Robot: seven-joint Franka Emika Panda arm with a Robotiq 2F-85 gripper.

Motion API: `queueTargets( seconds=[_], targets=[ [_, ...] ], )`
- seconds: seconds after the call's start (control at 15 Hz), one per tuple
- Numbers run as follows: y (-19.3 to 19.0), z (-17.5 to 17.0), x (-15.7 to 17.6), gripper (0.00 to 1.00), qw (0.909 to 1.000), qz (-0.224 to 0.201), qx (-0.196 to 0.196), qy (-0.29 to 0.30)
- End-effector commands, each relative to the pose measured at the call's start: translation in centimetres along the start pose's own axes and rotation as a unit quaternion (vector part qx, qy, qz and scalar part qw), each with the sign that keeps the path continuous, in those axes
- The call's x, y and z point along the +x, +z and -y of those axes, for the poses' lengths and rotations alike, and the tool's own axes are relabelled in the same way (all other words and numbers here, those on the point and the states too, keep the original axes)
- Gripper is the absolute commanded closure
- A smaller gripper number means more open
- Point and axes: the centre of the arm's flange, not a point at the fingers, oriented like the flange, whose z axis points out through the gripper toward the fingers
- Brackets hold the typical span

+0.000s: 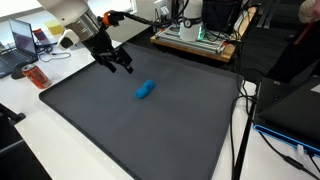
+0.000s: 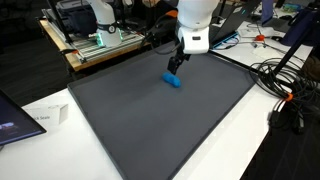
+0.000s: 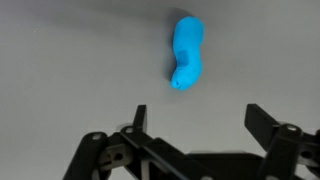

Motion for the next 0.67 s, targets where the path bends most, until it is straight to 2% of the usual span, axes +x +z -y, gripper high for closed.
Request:
queueTargets(
  seconds=[0.0,0.2,0.6],
  targets=[
    [0.2,-2.4,-1.2,0.00,0.9976,-0.018,0.057,-0.035],
    [0.8,-4.2,-2.2,0.00,0.9941,-0.030,0.085,-0.059],
    [3.3,-7.3,-3.8,0.00,0.9851,-0.079,0.098,-0.117]
  ],
)
